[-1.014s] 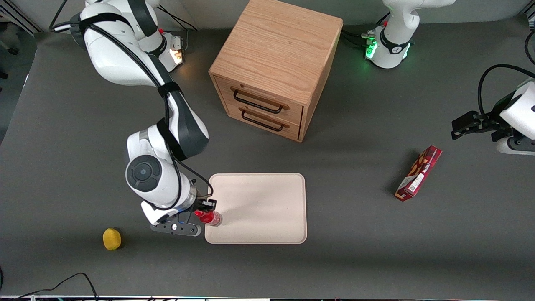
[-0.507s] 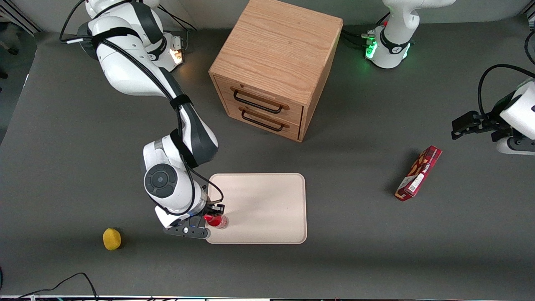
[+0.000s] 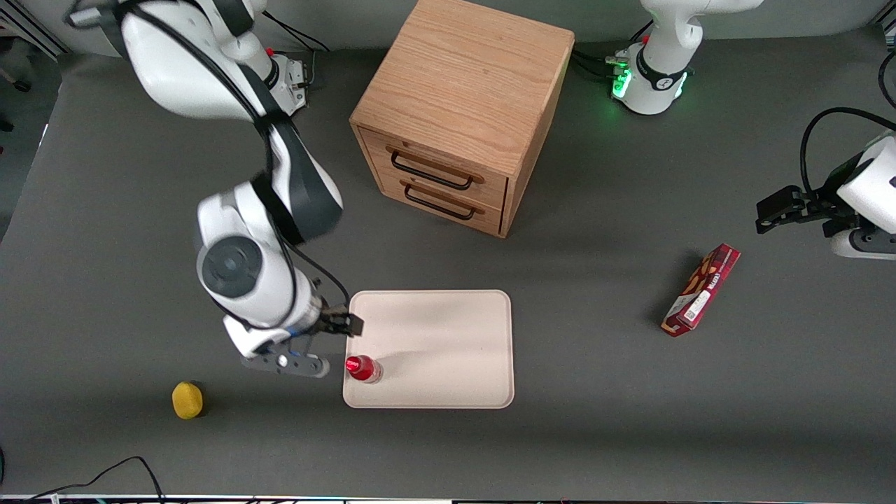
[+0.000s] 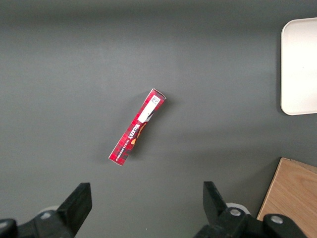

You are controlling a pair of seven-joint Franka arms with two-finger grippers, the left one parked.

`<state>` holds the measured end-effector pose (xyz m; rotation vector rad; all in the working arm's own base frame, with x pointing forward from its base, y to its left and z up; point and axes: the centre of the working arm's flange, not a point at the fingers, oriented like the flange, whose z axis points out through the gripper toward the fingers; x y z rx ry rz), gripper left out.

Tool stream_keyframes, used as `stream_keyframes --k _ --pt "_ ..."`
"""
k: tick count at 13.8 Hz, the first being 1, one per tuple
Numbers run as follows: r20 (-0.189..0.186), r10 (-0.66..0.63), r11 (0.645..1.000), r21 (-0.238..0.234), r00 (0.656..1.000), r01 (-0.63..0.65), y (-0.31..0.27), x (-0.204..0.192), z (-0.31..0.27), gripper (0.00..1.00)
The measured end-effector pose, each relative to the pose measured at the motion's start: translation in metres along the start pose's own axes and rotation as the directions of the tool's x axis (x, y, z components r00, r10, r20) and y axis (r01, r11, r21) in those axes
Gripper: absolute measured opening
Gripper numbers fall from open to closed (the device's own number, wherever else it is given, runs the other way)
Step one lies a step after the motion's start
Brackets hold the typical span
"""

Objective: Place coke bottle on tray
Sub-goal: 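Lower the bottle onto the tray and open the right gripper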

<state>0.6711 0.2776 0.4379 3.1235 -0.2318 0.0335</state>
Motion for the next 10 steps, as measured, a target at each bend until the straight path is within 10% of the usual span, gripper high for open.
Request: stream_keyframes --k 10 --pt "0.003 -0.046 0.997 0.062 0.999 0.045 0.251 -0.151 -0.187 1.00"
